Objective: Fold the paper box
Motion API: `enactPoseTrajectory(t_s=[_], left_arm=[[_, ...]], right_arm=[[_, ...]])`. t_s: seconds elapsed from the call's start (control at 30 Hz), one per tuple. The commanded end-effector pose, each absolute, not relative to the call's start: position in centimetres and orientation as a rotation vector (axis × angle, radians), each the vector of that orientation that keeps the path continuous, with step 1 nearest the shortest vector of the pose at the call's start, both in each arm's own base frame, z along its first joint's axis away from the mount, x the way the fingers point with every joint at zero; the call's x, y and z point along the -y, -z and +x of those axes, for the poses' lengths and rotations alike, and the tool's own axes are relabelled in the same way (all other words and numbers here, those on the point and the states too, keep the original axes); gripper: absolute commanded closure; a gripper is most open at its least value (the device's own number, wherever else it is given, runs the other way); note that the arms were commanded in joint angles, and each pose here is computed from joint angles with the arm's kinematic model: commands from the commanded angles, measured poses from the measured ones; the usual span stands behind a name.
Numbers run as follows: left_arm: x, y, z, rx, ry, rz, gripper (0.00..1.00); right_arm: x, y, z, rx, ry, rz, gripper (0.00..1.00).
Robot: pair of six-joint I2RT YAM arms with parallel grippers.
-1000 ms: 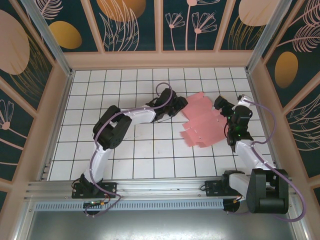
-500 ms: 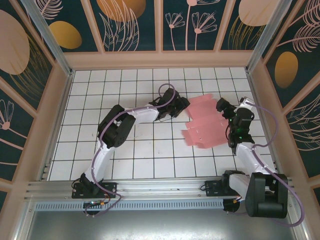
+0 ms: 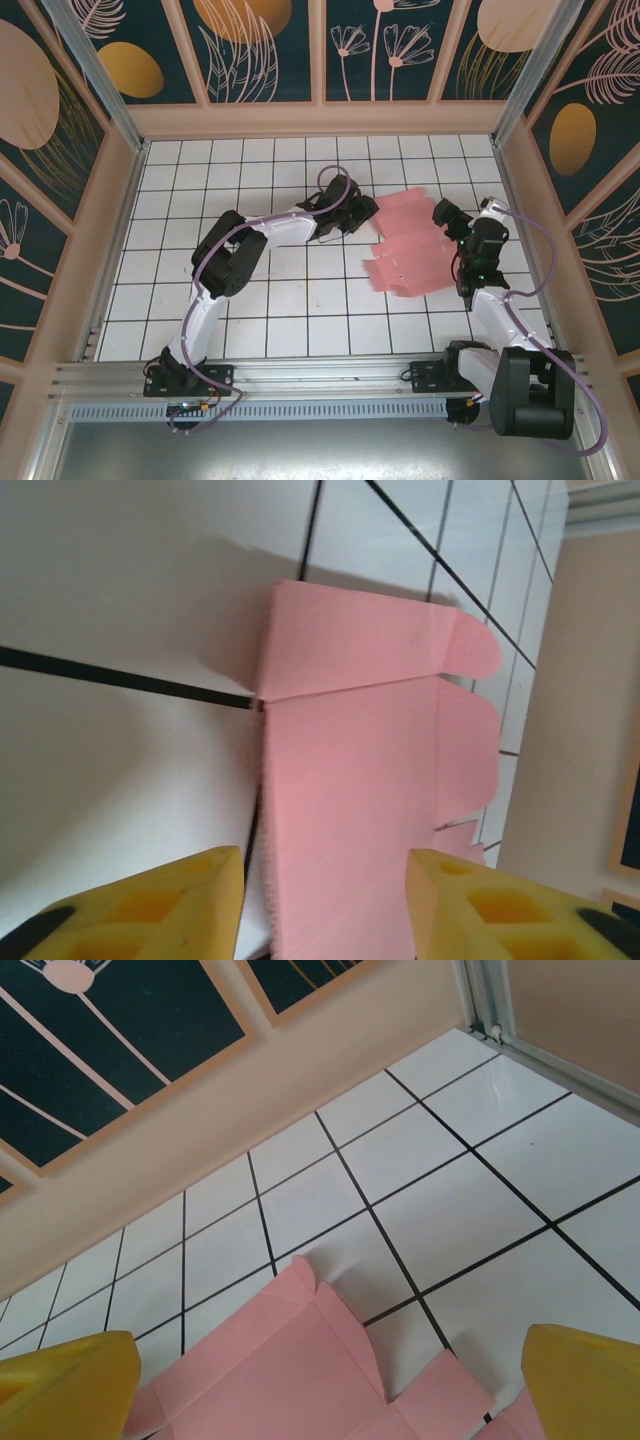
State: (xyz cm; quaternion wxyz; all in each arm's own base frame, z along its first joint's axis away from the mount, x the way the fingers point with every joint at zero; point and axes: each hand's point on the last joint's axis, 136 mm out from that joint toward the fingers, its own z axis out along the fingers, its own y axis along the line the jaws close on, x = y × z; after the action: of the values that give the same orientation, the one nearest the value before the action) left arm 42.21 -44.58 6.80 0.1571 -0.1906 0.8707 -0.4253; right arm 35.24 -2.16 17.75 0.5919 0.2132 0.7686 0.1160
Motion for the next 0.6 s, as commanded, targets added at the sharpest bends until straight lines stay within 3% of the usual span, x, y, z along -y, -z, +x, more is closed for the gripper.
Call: enactPoseTrajectory(t_s=[0.0,0.23,0.47,0.53,0.57], left_arm=[[45.9,-6.0,42.0,-2.52,1.257,-0.541,0.62],[45.7,-4.9,41.9,-2.538,1.225,-0.566,0.71],[45.2,-4.5,41.9,-2.54,1.188,-0.572,0.88],[44.5,-4.6,41.9,-2.536,1.142,-0.585,0.81],[44.0,-4.8,41.9,-2.524,1.124,-0.587,0.73]], right_arm=[[2.3,-19.5,35.5,-1.764,-0.282,0.5,0.02],[2.3,-20.0,35.4,-1.769,-0.277,0.496,0.02],[1.9,-20.7,35.5,-1.761,-0.311,0.486,0.02],[1.9,-20.7,35.5,-1.761,-0.31,0.487,0.02],[2.0,-20.6,35.5,-1.76,-0.307,0.49,0.02]])
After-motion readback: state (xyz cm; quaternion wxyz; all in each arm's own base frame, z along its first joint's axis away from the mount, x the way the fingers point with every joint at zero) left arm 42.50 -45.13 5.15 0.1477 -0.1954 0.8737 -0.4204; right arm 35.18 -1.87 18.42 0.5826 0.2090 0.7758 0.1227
